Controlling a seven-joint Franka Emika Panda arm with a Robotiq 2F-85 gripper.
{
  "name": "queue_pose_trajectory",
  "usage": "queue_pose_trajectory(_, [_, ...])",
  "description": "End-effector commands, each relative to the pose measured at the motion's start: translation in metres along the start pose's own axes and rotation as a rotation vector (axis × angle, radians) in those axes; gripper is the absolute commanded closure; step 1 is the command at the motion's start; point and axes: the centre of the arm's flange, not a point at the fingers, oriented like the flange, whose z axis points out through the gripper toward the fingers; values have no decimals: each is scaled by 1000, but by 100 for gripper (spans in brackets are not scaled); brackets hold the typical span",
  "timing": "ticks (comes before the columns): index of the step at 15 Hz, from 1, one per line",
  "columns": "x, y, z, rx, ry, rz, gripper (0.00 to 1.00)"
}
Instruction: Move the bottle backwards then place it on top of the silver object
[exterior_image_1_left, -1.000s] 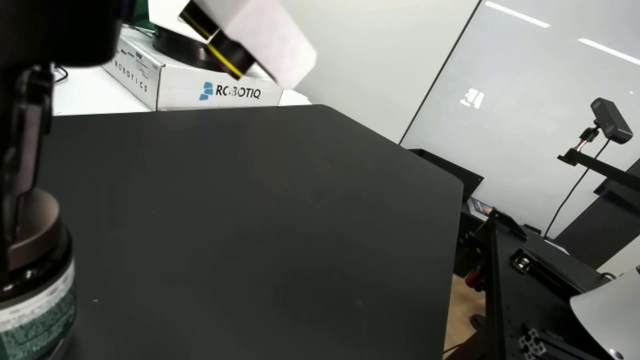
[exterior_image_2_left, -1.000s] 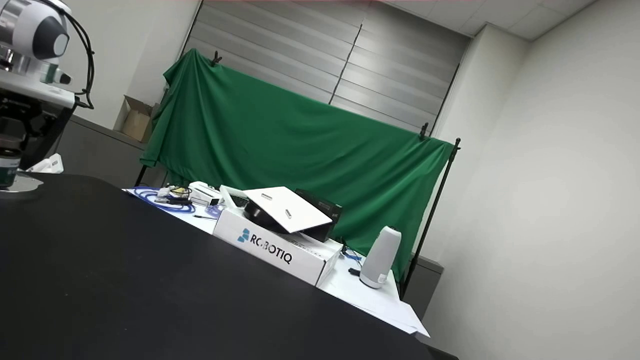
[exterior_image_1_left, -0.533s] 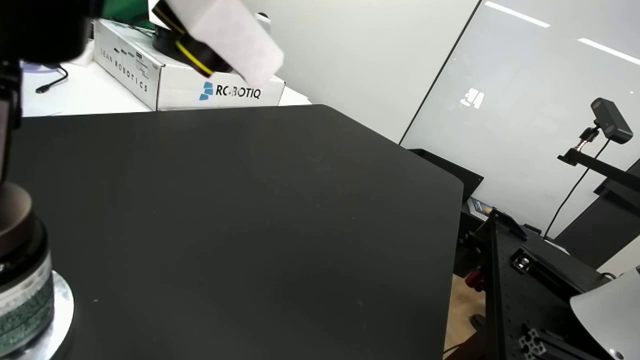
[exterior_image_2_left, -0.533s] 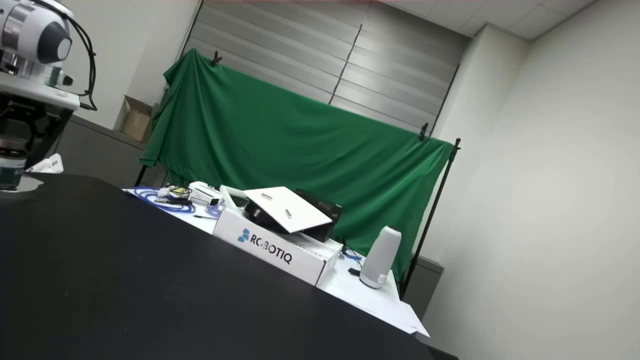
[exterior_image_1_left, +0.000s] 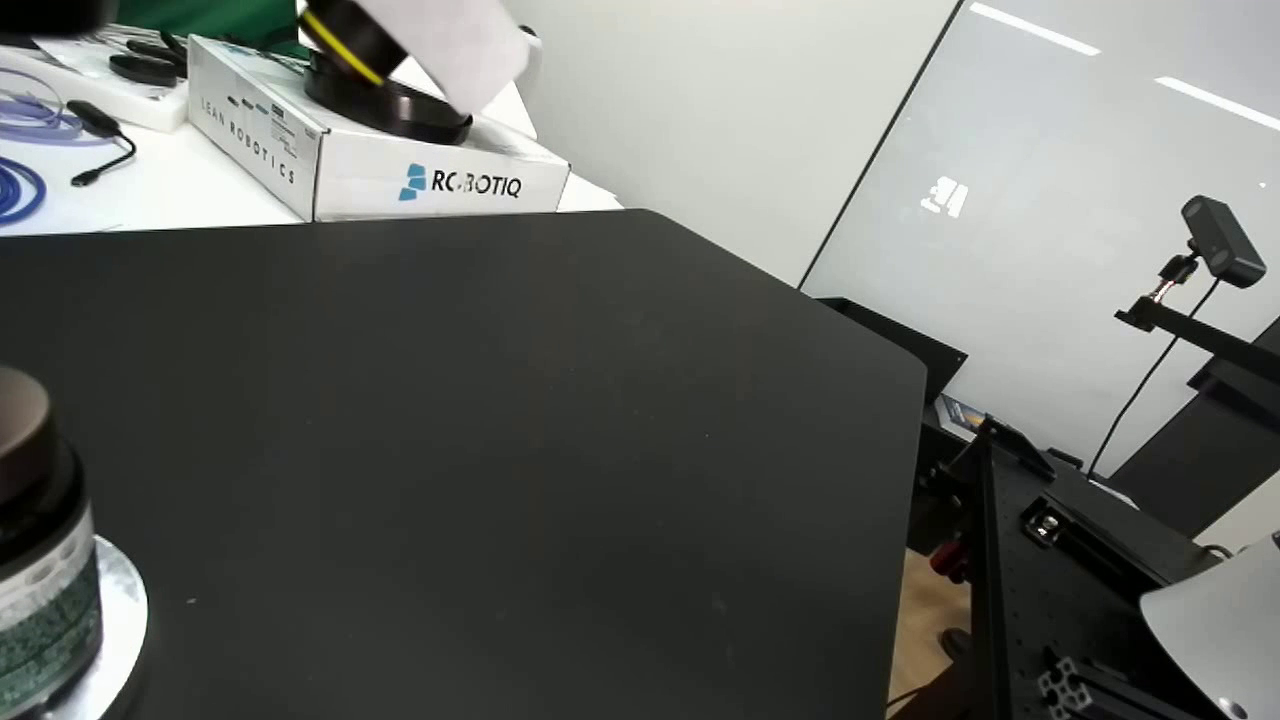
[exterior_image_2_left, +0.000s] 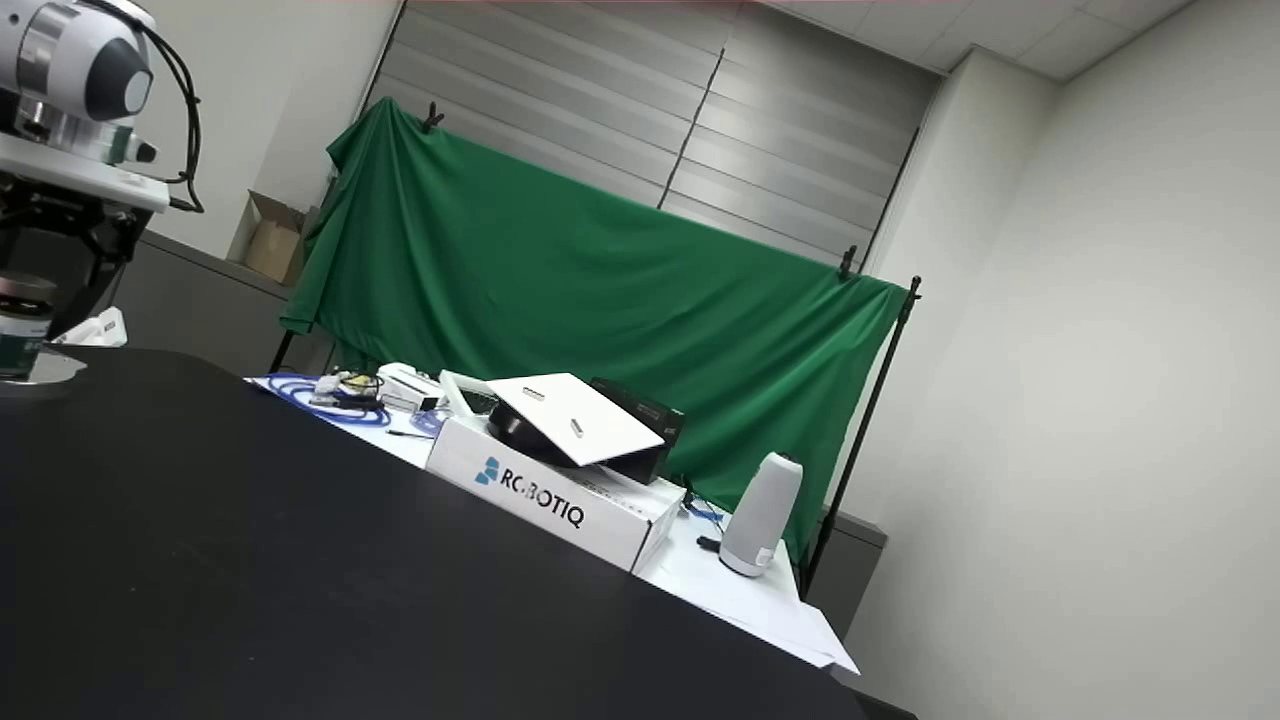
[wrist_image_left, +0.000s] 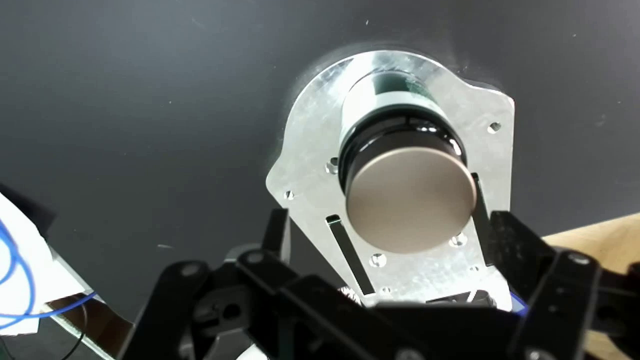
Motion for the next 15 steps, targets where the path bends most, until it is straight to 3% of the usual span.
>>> queue_pose_trajectory(1, [4, 3, -23, -31, 13, 8, 0])
queue_pose_trajectory(8, [3, 0, -48, -64, 41, 24, 0])
queue_pose_trajectory(15, [0, -22, -114, -149, 106, 105, 0])
